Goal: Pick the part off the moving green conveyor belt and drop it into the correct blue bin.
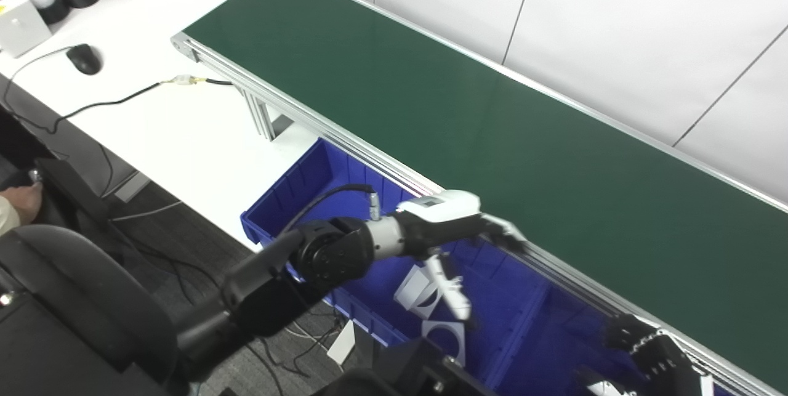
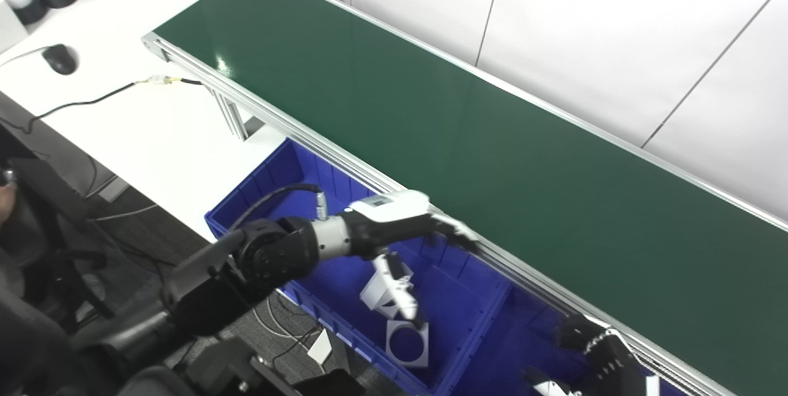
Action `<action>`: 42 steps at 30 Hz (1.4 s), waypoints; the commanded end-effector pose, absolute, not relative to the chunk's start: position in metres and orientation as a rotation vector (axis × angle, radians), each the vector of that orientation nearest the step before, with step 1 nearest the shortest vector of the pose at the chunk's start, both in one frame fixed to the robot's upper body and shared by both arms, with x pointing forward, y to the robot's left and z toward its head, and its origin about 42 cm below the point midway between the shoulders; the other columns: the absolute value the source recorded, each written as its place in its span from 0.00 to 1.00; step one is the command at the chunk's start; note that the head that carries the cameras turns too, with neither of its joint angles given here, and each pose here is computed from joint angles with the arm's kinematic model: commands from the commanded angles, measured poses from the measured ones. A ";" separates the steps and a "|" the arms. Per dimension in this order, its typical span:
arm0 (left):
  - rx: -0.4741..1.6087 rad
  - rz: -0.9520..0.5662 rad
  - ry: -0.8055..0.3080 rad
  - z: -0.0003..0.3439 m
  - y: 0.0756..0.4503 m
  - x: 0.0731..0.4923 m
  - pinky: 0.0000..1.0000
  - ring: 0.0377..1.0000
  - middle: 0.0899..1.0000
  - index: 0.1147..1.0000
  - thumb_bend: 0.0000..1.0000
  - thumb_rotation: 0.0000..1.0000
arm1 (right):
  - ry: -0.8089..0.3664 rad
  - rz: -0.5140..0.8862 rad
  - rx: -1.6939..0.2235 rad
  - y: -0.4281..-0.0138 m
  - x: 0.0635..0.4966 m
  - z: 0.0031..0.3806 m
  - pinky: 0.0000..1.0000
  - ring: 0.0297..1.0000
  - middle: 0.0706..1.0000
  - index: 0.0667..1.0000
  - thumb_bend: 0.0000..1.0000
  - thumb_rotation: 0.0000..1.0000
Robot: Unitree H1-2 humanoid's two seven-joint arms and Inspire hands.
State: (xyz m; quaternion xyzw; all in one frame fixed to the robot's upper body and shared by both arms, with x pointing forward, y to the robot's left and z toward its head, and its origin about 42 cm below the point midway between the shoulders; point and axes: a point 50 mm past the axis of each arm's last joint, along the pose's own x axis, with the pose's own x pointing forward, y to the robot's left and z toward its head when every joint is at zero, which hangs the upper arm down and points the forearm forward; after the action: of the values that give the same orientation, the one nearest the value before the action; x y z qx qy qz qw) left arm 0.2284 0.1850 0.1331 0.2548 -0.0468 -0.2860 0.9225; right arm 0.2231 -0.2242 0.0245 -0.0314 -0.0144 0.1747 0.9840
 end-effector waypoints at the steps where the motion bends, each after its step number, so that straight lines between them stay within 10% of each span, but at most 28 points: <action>1: 0.398 -0.529 -0.203 0.143 0.172 0.237 0.68 0.73 0.73 0.73 1.00 0.33 | -0.115 0.357 -0.059 -0.228 0.234 0.036 0.54 0.57 0.59 0.57 0.78 0.00; 21: 0.462 -0.481 -0.103 0.072 0.204 0.223 0.49 0.51 0.49 0.48 0.94 0.01 | -0.129 0.323 -0.115 -0.176 0.216 0.037 0.53 0.58 0.59 0.57 0.81 0.03; 23: 0.464 -0.495 -0.108 0.074 0.211 0.224 0.45 0.47 0.47 0.43 0.61 0.04 | -0.138 0.312 -0.125 -0.167 0.216 0.039 0.52 0.57 0.60 0.57 0.81 0.05; 25: 0.468 -0.512 -0.112 0.077 0.216 0.226 0.44 0.45 0.44 0.42 0.54 0.05 | -0.145 0.299 -0.122 -0.160 0.217 0.040 0.51 0.57 0.60 0.57 0.82 0.03; 42: 0.517 -0.479 -0.095 0.073 0.231 0.228 0.44 0.46 0.46 0.40 0.52 0.00 | -0.134 0.274 -0.159 -0.137 0.221 0.039 0.49 0.55 0.59 0.56 0.85 0.00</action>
State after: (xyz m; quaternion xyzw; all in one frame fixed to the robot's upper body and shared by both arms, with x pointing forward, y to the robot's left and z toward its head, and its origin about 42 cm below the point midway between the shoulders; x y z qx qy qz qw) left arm 0.2252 0.2342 0.0653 0.2485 -0.0173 -0.2544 0.9345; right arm 0.2188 -0.1420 0.0314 -0.0878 -0.0431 0.1428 0.9849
